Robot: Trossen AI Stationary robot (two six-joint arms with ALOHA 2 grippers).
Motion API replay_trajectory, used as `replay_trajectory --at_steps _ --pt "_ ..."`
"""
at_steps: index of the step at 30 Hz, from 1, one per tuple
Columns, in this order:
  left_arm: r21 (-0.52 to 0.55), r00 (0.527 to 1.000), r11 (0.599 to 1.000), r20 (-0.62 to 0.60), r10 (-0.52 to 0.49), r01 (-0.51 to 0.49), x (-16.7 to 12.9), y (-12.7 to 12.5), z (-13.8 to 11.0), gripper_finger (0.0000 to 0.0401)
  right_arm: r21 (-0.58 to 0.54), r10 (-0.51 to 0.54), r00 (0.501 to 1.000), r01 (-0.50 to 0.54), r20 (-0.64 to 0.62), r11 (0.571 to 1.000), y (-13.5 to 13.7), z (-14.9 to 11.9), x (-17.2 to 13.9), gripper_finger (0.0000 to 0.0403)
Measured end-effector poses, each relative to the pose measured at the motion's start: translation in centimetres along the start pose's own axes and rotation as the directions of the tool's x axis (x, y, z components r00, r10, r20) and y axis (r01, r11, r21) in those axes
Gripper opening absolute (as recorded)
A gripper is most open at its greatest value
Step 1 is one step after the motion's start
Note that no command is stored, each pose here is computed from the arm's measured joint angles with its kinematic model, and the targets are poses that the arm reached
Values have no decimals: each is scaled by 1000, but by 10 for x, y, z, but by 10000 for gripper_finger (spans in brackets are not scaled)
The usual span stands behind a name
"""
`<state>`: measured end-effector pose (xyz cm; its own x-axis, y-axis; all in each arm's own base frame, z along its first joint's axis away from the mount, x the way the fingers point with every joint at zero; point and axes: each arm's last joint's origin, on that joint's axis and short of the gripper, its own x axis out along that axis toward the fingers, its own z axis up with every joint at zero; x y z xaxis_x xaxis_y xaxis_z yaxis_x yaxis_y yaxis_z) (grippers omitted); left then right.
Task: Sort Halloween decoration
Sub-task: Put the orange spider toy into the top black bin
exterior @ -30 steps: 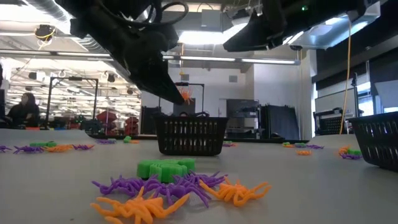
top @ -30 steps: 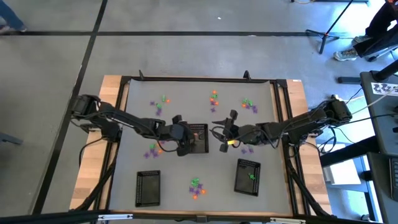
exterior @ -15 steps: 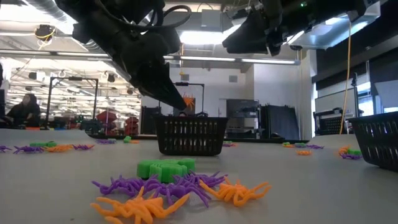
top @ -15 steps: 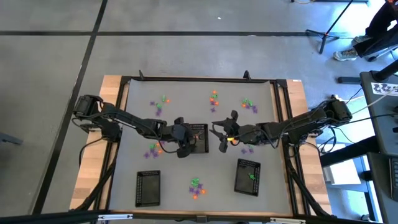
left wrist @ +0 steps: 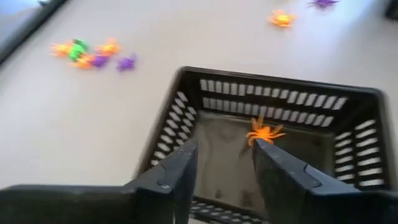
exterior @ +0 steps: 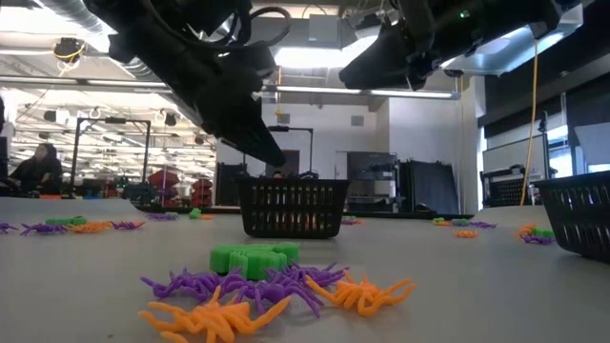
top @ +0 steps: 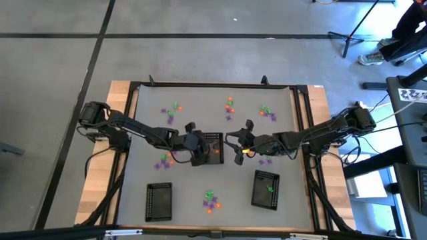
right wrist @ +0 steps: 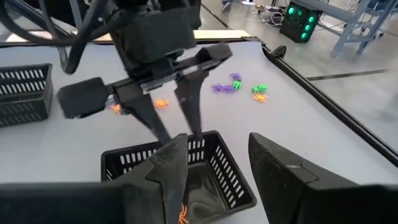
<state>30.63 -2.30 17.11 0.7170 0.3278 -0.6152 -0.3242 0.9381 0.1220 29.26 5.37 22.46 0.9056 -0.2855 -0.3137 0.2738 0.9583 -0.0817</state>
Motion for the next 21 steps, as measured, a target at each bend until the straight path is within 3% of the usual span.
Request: replay_trajectory --at_steps 6,9,14,18,21 --pt "27 996 996 7 91 -91 -20 13 8 145 -5 -10 1000 10 -6 1000 0 -1 0 167" --pt "61 984 983 -32 175 -172 -45 25 7 145 -5 -11 1000 11 -6 1000 -1 -1 0 167" --pt "-12 948 948 -16 319 -319 -95 37 3 145 -16 -14 1000 13 -26 1000 -1 -3 0 167" --pt "-63 936 935 0 351 -350 -110 41 -20 144 -16 -13 1000 13 -25 1000 -1 -3 0 167" --pt "-112 955 949 -66 290 -296 -106 46 -38 144 -7 -14 1000 14 -26 1000 -1 -3 0 167"
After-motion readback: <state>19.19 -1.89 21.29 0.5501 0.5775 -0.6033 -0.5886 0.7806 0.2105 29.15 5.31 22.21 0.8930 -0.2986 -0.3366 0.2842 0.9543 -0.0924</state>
